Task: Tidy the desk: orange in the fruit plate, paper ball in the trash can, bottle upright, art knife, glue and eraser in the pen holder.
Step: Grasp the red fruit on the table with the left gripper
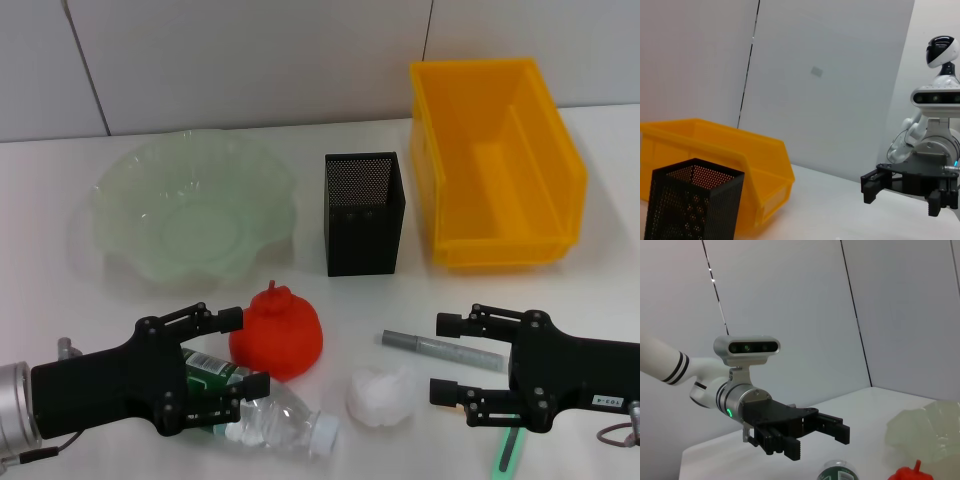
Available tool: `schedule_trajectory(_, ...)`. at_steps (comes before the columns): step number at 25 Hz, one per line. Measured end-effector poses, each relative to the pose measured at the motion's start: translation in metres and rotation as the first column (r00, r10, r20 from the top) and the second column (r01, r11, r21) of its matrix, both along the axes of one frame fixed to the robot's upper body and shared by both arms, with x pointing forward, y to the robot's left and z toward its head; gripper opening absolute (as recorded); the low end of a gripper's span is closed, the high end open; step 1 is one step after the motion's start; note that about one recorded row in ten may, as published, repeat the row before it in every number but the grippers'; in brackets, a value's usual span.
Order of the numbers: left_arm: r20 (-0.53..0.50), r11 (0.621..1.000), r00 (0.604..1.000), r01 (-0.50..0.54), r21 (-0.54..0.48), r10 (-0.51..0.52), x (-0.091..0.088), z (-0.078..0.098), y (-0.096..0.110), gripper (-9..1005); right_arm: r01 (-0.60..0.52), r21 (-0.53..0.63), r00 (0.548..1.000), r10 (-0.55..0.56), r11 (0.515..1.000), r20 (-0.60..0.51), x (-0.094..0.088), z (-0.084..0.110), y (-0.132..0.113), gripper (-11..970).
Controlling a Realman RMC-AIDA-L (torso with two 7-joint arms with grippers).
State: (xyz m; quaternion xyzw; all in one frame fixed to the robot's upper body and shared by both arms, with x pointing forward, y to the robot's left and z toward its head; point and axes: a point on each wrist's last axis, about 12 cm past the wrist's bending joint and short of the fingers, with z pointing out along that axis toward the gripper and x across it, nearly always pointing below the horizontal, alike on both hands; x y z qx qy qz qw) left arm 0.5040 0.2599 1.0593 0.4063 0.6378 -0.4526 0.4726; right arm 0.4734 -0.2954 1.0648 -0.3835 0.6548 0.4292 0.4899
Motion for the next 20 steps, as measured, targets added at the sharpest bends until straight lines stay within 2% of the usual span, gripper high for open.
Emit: schedule_trajectory(20,0.006,1.0,1.0,0.002,-0.002,-0.002,-0.0005,-0.0002,-0.0008,831,0.005,0.002,1.0,-0.005,1.0,-0.003,0.0001,0.0002,-0.0007,777)
